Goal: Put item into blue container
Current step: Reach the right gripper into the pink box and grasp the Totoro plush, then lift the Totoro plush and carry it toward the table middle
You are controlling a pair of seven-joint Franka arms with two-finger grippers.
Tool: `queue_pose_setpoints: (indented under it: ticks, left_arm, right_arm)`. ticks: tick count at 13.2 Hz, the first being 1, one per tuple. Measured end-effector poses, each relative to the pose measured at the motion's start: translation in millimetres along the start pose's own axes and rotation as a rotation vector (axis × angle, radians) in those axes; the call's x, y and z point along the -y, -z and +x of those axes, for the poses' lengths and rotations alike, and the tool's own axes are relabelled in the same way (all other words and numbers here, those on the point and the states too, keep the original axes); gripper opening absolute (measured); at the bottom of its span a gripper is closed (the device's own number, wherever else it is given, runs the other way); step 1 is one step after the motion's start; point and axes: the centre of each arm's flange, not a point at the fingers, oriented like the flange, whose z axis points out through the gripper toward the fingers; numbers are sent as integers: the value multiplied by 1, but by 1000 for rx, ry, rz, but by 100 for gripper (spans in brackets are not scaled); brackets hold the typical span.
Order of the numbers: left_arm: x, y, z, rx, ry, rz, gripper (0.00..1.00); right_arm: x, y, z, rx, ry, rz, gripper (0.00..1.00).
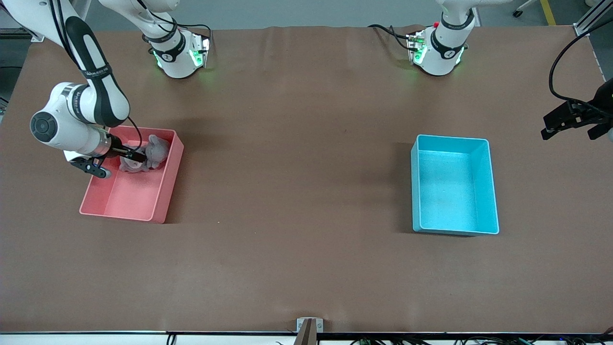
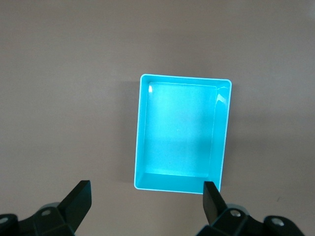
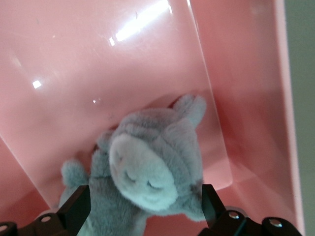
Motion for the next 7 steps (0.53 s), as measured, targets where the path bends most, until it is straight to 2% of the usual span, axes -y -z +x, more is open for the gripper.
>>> queue_pose_setpoints:
  ticks: [5, 7]
  left_arm:
    - [0, 0, 0, 0, 0, 0, 100]
    - [0, 0, 0, 0, 0, 0, 100]
  right_arm:
    - [-3, -23, 7, -6, -15, -6, 99]
    - [-6, -31, 8, 5, -23, -11, 95]
